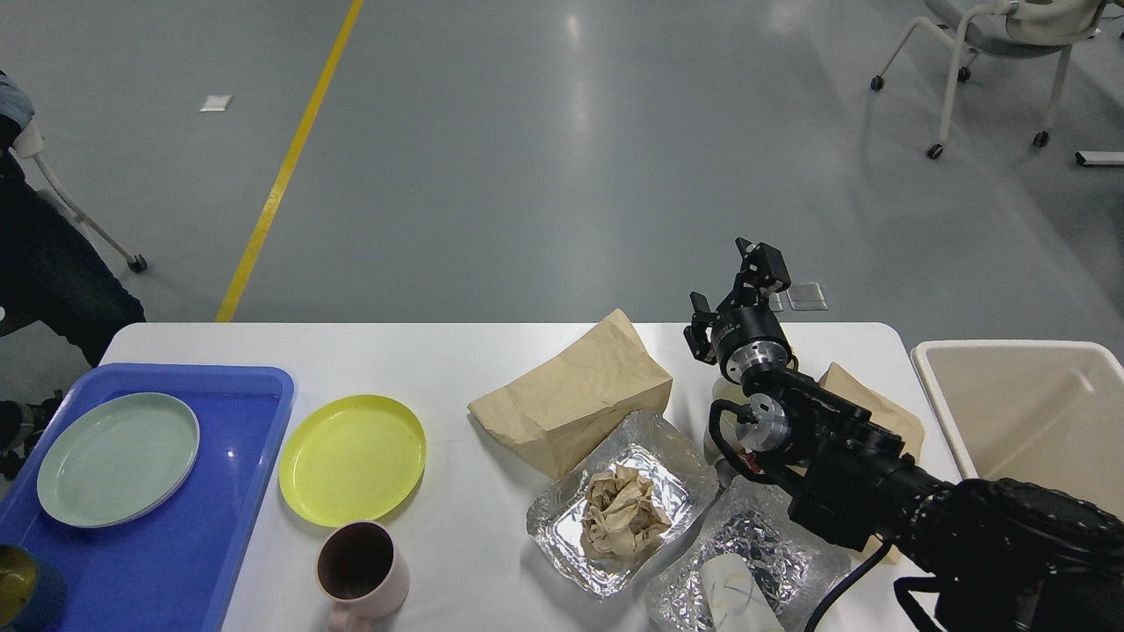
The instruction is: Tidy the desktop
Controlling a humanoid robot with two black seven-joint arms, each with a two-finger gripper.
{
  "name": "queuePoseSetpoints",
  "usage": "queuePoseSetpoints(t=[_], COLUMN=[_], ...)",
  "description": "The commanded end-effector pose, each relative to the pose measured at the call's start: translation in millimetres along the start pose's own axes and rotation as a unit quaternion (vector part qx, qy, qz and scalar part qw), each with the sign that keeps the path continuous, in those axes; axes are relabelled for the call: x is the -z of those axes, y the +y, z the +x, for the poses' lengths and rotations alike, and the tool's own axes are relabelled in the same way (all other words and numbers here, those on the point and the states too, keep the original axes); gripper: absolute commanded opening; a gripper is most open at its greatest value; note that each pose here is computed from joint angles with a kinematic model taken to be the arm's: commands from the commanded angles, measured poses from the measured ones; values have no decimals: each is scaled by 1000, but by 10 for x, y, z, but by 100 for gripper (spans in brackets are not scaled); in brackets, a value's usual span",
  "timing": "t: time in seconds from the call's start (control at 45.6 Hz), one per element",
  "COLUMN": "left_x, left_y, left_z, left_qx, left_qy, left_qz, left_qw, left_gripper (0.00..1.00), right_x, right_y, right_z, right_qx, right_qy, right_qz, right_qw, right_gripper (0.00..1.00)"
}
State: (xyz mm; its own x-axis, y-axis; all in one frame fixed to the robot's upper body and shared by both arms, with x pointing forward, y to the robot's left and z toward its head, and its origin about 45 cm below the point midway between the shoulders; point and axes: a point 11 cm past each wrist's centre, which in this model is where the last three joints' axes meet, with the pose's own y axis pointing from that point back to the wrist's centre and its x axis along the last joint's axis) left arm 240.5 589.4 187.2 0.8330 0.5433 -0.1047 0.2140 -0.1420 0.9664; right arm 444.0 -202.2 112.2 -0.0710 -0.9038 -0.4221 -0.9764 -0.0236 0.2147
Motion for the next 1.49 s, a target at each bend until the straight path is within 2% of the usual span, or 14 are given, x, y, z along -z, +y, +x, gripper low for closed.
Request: queuePoseSetpoints(t=[0.0,0.329,0.482,0.898,1.227,1.468], left_x=[24,30,34,34,-10,-207], left_y=[-18,9,45,70,286,728], left_z=[-8,25,76,104,223,446], left_qx=[1,-5,-16,-22,-48,-95], left_qy=[0,-1,-4,-5,-3,-22], left_qz=[5,8,12,13,0,-3], left_qw=[1000,1000,1000,1000,999,995], left_gripper=[0,6,18,33,74,82], right_x=[0,0,0,0,0,0], right_y=[0,0,0,0,0,0], right_z=[0,0,0,0,0,0], right_qx=[0,0,0,0,0,0], right_qy=[0,0,0,0,0,0], right_qz=[0,0,0,0,0,0], right_qw=[1000,1000,1000,1000,1000,1000], right_gripper=[100,100,100,100,100,100])
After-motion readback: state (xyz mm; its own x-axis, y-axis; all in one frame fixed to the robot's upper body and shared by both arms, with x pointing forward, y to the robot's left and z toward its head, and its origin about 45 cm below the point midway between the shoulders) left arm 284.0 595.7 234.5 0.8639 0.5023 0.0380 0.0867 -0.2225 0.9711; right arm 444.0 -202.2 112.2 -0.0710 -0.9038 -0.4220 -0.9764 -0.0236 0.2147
